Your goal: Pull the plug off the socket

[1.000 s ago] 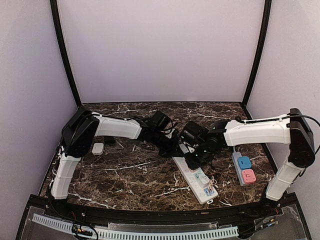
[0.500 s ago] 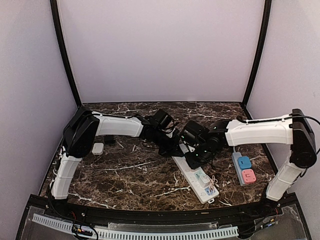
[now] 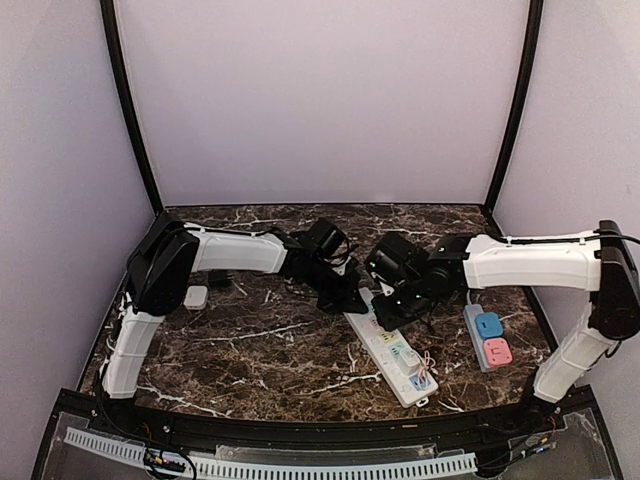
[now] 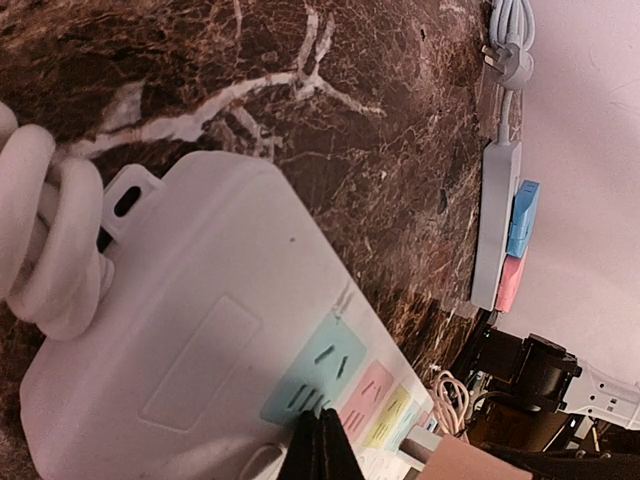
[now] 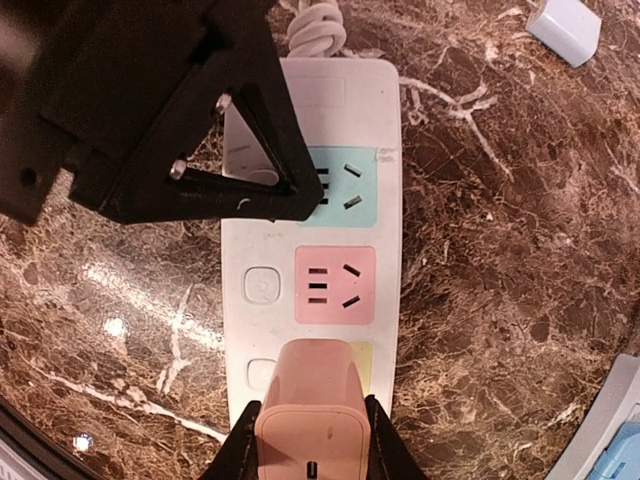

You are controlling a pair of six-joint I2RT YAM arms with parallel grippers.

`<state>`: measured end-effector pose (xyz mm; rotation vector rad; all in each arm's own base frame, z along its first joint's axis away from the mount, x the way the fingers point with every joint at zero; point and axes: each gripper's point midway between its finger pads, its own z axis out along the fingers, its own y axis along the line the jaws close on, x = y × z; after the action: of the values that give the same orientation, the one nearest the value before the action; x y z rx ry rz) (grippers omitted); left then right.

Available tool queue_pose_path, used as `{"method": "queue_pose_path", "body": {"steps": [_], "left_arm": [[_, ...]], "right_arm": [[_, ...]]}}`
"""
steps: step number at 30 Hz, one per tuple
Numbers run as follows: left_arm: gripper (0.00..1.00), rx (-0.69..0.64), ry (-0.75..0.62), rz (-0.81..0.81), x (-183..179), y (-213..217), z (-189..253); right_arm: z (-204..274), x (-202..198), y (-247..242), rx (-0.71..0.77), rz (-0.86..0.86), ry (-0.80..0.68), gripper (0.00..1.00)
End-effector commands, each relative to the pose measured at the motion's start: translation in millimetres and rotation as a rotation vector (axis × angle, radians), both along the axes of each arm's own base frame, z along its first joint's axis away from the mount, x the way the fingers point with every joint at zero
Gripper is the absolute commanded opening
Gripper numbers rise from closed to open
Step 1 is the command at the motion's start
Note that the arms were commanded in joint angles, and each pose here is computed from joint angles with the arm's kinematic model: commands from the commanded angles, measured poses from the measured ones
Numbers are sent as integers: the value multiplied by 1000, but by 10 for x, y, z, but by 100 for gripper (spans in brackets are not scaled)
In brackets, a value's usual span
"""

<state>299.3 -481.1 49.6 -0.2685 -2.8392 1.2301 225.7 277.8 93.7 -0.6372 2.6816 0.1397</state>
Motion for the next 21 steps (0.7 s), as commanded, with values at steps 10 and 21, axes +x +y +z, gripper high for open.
{"method": "queue_pose_path", "body": {"steps": [10,21], "left_arm": [[0,122,-33,-20,31,110,-50],[3,15,-189,-45,178,-13,784]], "right_arm": [[604,701,-270,186,-146,-136,9],[874,1705,-723,384,-313,-195,9]]}}
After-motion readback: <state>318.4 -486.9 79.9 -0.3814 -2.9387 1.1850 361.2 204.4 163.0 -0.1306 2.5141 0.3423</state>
